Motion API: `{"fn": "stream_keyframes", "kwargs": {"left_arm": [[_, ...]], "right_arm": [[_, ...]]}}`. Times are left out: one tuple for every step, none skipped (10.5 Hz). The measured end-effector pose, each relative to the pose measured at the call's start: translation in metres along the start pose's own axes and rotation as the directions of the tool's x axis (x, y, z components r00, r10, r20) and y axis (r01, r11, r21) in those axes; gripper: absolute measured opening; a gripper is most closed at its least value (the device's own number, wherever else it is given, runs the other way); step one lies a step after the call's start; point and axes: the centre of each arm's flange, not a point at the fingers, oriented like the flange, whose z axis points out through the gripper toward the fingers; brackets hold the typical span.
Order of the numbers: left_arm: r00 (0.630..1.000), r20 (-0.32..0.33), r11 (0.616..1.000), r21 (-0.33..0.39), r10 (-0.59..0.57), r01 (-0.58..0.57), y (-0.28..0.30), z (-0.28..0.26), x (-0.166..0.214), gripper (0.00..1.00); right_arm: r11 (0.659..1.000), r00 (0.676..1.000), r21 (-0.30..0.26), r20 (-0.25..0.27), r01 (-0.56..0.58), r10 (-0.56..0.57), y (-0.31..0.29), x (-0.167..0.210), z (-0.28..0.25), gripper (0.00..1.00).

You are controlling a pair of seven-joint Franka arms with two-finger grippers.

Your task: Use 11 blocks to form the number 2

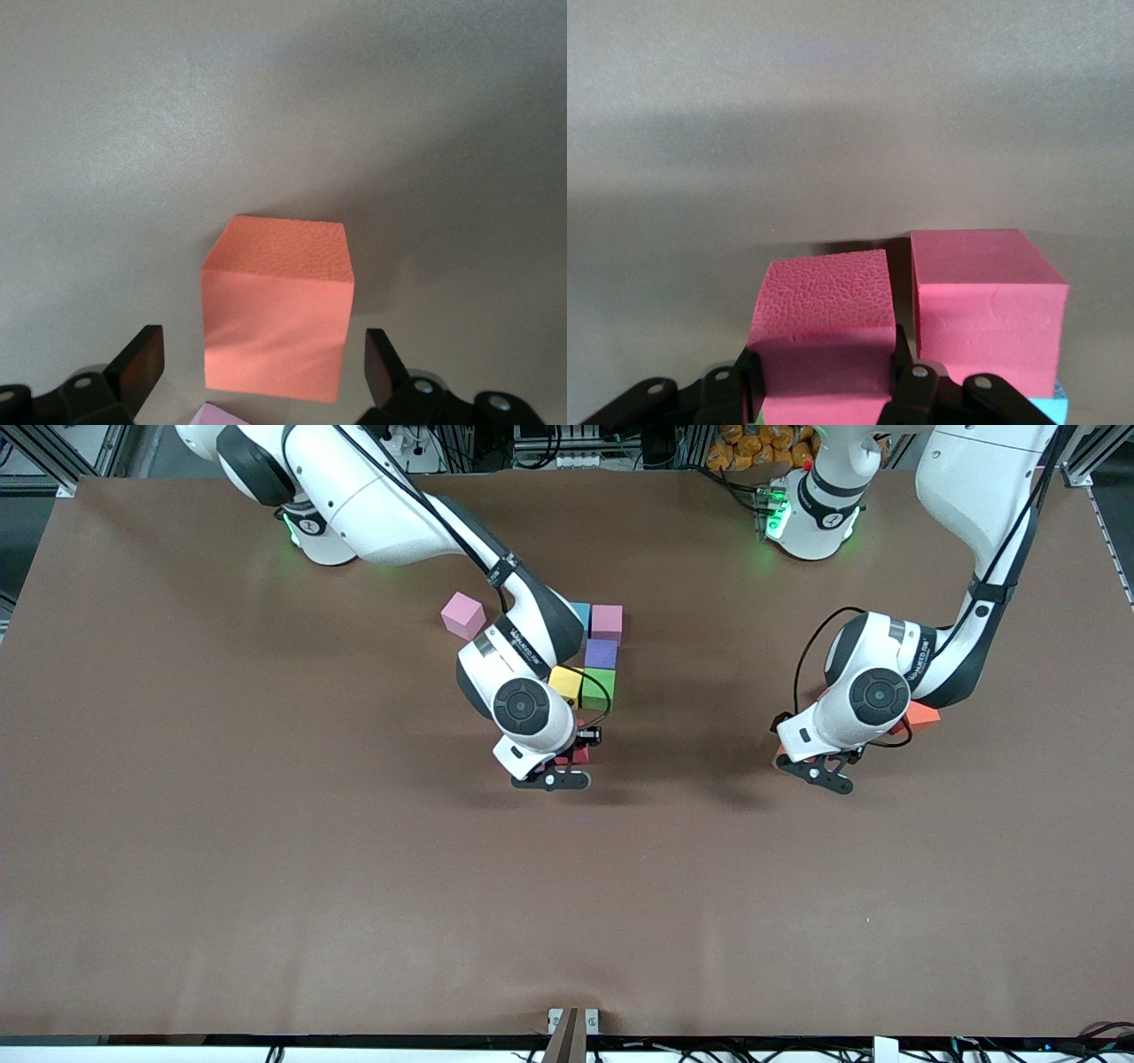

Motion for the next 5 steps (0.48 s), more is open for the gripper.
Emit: {"fn": "stream_keyframes", "kwargs": {"left_arm": [[1.000,0.002,1.000,-0.001,0.000,0.000,0.0003,0.0015,0.0001,1.00],[1.000,0.003,1.000,-0.003,0.001,-0.001,0.0008,0.0030,0.0004,1.00],[1.000,0.003,1.000,-0.004,0.002,-0.002,0.0015,0.0042,0.0006,1.00],[1.000,0.005,1.000,-0.005,0.003,-0.003,0.0019,0.0055,0.0008,1.00],[1.000,0.004,1.000,-0.006,0.003,-0.003,0.0023,0.0074,0.0013,1.00]], "right_arm": [[1.000,1.000,-0.001,0.000,0.001,-0.001,-0.0003,-0.0002,0.0014,0.56],[1.000,1.000,-0.001,0.000,0.000,0.000,-0.0003,0.0000,0.0021,0.56],[1.000,1.000,-0.002,0.000,0.000,0.000,-0.0001,0.0002,0.0026,0.56],[1.000,1.000,-0.002,0.001,0.000,0.000,-0.0003,0.0000,0.0028,0.56],[1.000,1.000,-0.002,0.001,0.001,-0.001,-0.0008,-0.0005,0.0032,0.56]]}}
